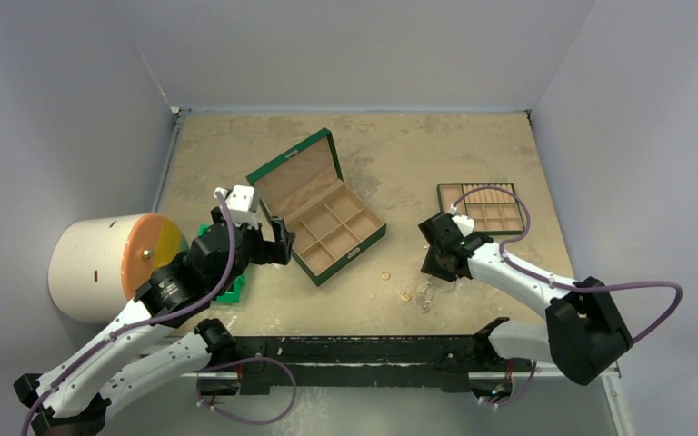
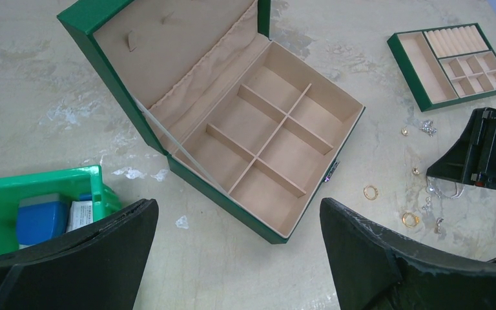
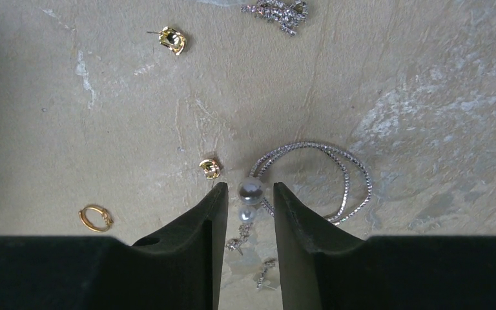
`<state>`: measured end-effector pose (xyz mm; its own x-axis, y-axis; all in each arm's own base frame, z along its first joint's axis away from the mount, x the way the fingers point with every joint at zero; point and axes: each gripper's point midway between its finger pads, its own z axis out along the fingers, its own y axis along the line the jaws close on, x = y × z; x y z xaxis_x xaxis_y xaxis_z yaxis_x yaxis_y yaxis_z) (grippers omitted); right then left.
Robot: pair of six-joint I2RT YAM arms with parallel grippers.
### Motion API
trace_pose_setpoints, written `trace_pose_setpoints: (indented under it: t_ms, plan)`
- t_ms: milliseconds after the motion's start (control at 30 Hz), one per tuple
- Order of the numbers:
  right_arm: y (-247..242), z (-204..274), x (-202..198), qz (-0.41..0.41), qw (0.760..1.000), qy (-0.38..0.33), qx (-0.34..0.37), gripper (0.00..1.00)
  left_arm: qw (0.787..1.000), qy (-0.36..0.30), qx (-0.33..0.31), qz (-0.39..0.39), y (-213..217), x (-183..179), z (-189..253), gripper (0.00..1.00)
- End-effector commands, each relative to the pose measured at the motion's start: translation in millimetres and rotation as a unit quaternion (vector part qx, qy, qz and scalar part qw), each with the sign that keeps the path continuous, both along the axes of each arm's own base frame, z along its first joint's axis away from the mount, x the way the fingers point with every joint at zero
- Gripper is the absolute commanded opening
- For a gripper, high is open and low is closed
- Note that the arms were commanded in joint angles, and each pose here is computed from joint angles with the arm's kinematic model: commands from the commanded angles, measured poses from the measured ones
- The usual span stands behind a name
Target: Organize the mixed jewelry
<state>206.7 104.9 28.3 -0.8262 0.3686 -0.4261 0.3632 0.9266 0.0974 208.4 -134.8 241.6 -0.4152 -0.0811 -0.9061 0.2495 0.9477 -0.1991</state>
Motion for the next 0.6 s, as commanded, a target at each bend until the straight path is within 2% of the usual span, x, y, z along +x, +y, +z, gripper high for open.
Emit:
trace_pose_setpoints:
  t_ms: [0, 567]
  plan:
    - [1.0, -2.9, 2.1, -0.009, 1.000, -0.001, 0.005, 0.35, 1.000, -0.011, -0.013, 0.009, -1.0, 3.5, 7.3, 0.96]
    - [-3.7, -16.2, -3.0, -0.016, 1.000, 0.018, -0.009, 0.25, 1.000, -0.011, -0.013, 0.009, -0.9, 3.2, 7.3, 0.96]
